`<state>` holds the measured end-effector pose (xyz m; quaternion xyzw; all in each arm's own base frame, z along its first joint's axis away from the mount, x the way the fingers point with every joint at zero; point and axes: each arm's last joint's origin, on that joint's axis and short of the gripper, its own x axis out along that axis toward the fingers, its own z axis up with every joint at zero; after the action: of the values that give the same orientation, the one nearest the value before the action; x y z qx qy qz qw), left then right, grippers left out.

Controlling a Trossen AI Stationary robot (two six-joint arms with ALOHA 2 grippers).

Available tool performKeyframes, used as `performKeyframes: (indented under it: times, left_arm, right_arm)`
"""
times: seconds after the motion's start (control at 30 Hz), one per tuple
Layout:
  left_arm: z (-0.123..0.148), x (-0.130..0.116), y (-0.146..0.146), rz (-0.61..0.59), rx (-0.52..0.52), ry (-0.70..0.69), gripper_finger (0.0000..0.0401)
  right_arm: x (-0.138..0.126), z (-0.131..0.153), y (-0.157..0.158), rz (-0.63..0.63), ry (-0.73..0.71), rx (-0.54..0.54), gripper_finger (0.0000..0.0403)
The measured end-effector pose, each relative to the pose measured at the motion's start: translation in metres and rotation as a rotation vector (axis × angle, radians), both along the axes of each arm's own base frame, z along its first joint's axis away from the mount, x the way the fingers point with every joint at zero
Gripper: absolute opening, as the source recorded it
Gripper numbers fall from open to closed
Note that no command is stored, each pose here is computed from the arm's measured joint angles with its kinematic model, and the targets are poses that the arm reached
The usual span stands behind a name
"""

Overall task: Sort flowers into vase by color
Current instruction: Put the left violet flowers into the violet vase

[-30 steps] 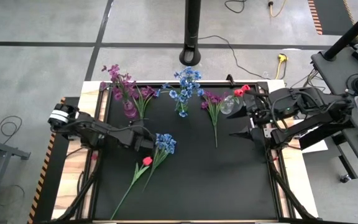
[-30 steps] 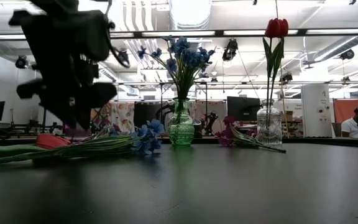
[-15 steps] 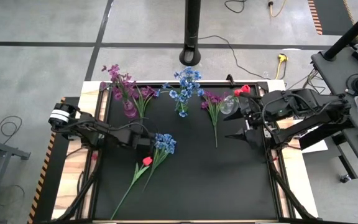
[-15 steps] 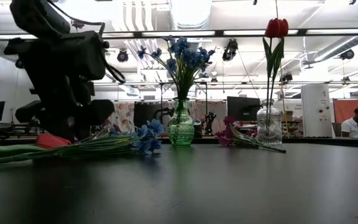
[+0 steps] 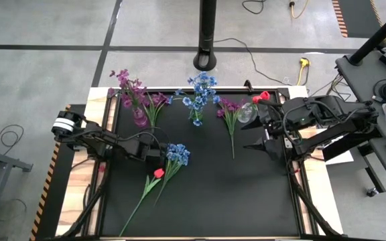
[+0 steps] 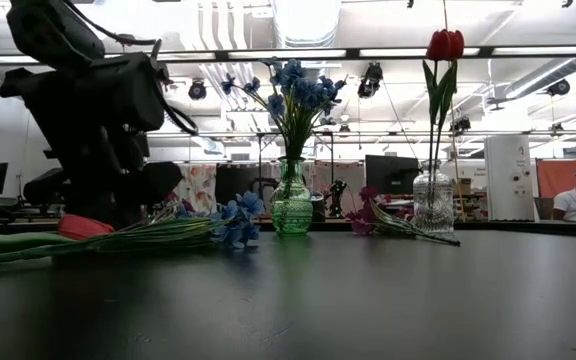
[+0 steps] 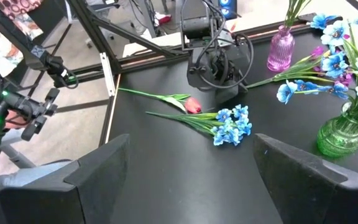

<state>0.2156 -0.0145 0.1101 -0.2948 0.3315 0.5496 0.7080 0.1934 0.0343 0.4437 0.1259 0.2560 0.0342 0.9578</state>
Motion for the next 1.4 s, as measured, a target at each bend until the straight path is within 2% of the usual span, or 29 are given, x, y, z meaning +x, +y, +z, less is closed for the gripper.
performKeyframes:
  times: [0.33, 0.57, 0.7, 0.83, 0.93, 1.1, 1.2, 1.33, 1.4]
  left_arm:
    - [0.000, 0.000, 0.000, 0.006, -0.003, -0.007, 0.0009]
    - [0.003, 0.003, -0.001, -0.003, -0.016, 0.014, 0.0003]
    - [0.015, 0.003, -0.003, -0.027, -0.052, 0.105, 0.0001]
    - [0.038, 0.006, -0.005, -0.039, -0.055, 0.160, 0.0001]
    - [0.058, 0.013, -0.009, -0.111, -0.068, 0.188, 0.0001]
    - [0.102, 0.015, -0.014, -0.219, -0.166, 0.361, 0.0000]
    - [0.135, 0.016, -0.018, -0.260, -0.165, 0.430, 0.0000]
    - [0.177, 0.013, -0.026, -0.303, -0.170, 0.465, 0.0000]
    - [0.193, 0.014, -0.033, -0.351, -0.198, 0.416, 0.0000]
  right_arm:
    - [0.000, 0.000, 0.000, 0.005, -0.001, -0.010, 0.0327]
    - [0.000, 0.000, 0.000, 0.010, -0.002, -0.018, 0.0327]
    - [0.000, -0.001, 0.000, 0.012, 0.005, -0.023, 0.0327]
    - [-0.001, -0.002, 0.000, 0.015, 0.017, -0.030, 0.0327]
    - [-0.001, -0.002, 0.000, 0.017, 0.016, -0.035, 0.0327]
    - [-0.001, -0.002, 0.001, 0.023, 0.015, -0.035, 0.0327]
    - [-0.001, -0.002, 0.003, 0.035, 0.015, -0.035, 0.0327]
    - [-0.002, -0.002, 0.007, 0.052, 0.015, -0.035, 0.0327]
    - [-0.003, -0.002, 0.008, 0.062, 0.015, -0.035, 0.0327]
